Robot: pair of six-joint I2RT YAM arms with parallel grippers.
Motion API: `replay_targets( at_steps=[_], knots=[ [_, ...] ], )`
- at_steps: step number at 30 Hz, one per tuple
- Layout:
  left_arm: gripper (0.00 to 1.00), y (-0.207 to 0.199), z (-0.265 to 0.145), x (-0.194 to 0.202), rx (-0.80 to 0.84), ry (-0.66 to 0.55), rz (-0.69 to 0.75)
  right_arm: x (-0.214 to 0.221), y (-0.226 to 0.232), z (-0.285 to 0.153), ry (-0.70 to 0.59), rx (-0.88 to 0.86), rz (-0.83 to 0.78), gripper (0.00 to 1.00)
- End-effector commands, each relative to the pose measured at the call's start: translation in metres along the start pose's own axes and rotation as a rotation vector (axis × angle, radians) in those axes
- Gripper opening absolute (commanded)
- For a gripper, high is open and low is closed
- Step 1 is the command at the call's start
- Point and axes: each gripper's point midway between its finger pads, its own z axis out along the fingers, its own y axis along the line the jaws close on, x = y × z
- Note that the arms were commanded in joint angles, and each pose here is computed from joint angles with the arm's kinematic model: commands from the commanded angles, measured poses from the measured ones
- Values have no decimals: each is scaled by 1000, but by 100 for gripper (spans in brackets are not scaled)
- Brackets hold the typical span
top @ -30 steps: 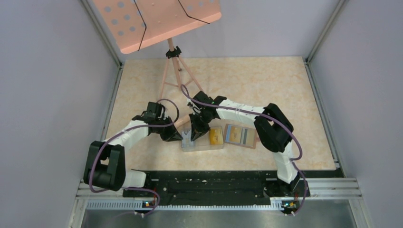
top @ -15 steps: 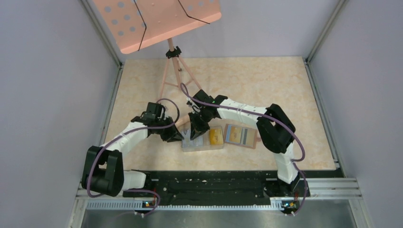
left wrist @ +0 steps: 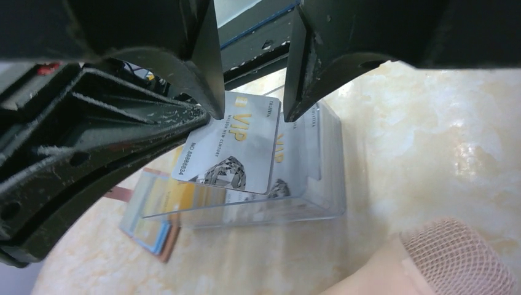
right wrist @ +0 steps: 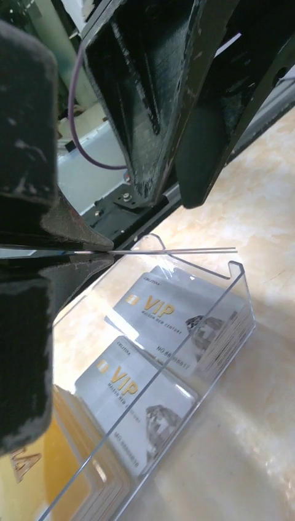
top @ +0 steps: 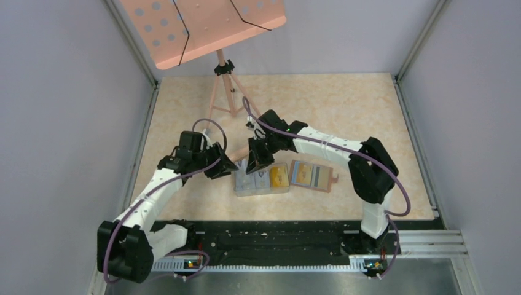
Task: Put the credit cards into the card holder
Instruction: Pick up the credit card from the storage box.
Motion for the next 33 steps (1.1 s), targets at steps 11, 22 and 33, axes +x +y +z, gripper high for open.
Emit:
replay_targets(
  at_steps=[11,22,33],
  knots=[
    [48,-86,-19,-4,470,23,97,-23,33,-90,-190,-383,73,0],
    [37,-85,-12,0,475,88,95,-17,45,-101,-193,-456,78,0],
    [0,-84,-11,2,457,100,103,-14,25,-87,-183,-382,103,24]
  ],
)
